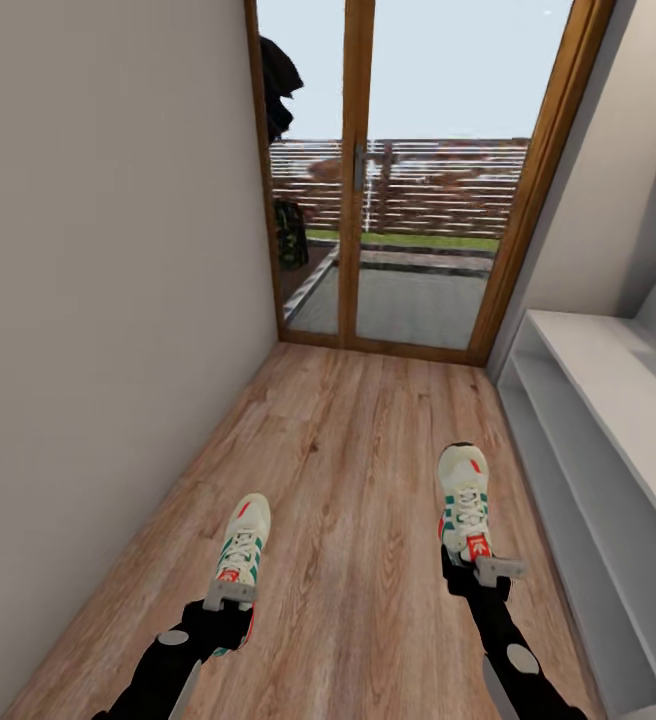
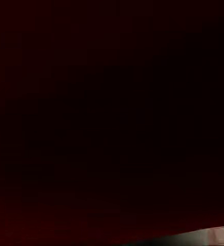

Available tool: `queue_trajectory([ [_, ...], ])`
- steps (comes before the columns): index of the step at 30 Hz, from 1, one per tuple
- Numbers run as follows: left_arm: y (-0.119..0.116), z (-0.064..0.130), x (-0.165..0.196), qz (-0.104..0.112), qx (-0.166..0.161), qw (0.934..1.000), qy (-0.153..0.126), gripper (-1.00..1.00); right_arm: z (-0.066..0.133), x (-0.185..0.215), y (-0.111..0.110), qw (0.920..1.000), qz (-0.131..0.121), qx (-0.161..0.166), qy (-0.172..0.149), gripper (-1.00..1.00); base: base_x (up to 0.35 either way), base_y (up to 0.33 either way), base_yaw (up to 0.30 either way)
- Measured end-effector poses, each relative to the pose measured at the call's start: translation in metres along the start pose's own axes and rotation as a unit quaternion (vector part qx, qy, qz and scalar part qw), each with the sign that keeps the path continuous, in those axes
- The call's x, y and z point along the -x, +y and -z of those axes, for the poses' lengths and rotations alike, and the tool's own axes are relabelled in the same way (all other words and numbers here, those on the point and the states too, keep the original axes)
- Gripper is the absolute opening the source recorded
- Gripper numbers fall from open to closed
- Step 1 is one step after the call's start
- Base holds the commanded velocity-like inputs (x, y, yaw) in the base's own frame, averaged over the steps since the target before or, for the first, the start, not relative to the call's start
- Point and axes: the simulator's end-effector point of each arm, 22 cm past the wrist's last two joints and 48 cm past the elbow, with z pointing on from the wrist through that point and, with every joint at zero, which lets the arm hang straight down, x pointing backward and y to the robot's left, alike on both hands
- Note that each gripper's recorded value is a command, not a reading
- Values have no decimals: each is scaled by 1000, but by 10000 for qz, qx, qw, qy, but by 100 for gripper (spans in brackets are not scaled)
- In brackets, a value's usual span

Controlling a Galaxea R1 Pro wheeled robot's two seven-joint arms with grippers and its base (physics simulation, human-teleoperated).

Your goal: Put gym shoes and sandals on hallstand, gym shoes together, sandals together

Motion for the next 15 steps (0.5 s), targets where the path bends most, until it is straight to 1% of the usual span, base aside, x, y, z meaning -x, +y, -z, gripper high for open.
queue_trajectory([
  [15, -1, 0, 0, -18, -8, 10000, 1, -100, 0, -1, 0, 10000, 9, 2, 8, -100, 242, 249, -2],
])
